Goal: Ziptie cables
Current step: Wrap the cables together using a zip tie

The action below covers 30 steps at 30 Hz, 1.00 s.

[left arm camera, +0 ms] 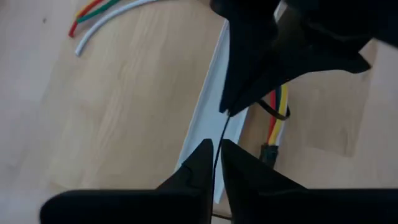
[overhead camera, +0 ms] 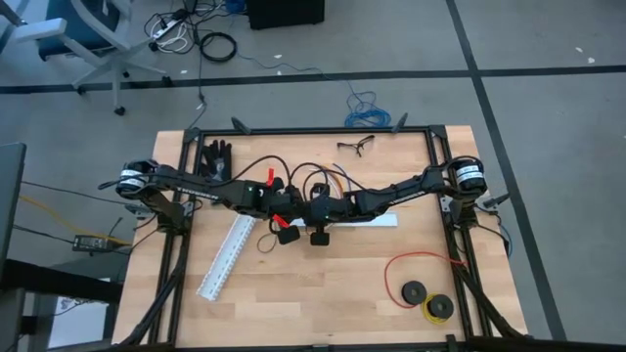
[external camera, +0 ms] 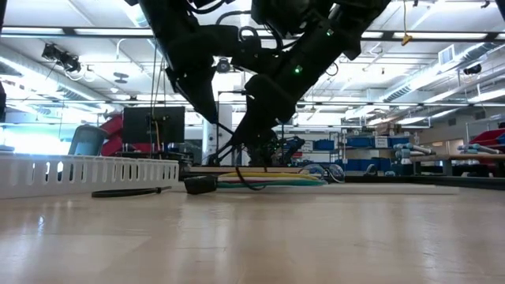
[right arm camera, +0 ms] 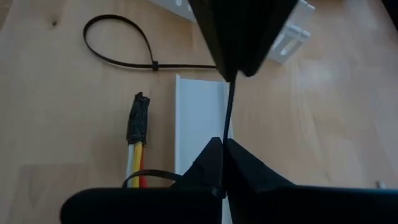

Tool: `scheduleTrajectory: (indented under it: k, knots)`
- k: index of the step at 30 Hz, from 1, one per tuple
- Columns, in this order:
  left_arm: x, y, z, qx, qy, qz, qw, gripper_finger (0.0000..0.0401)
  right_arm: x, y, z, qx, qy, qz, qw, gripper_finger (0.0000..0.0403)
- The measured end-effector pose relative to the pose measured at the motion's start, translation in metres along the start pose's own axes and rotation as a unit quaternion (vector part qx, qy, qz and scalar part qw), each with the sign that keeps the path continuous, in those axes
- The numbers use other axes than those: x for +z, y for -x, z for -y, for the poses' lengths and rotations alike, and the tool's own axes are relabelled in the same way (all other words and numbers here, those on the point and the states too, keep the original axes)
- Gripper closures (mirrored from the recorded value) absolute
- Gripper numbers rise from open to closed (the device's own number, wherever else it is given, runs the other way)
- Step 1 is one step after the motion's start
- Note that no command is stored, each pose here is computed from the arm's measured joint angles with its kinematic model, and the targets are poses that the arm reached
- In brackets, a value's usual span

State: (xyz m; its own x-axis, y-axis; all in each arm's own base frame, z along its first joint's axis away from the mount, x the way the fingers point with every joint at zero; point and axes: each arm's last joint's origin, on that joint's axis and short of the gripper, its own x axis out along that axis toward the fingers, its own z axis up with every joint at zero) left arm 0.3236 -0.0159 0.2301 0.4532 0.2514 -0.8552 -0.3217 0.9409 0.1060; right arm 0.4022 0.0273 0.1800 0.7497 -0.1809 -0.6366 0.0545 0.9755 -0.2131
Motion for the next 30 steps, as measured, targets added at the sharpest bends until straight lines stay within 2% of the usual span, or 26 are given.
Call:
scheduleTrajectory:
  k: [10,20,25,30]
  knots:
    - [-0.001,0.005,0.007,0.028,-0.038,0.021,0.999,0.0321,-0.003,0.0,0.0,-0.012,-0.002,-0.016,1.0,0.0403]
    - [-0.013,0.034,0.017,0.107,-0.065,0.057,0.991,0.0319,-0.004,0.001,-0.001,-0.012,-0.002,-0.021,1.0,0.0403]
    - [-0.038,0.043,0.017,0.136,-0.05,0.101,0.984,0.032,-0.004,0.001,-0.001,-0.011,-0.002,-0.021,1.0,0.0403]
    - [-0.076,0.032,0.018,0.081,-0.005,0.182,0.98,0.032,-0.001,0.001,-0.001,-0.012,-0.005,-0.01,1.0,0.0403]
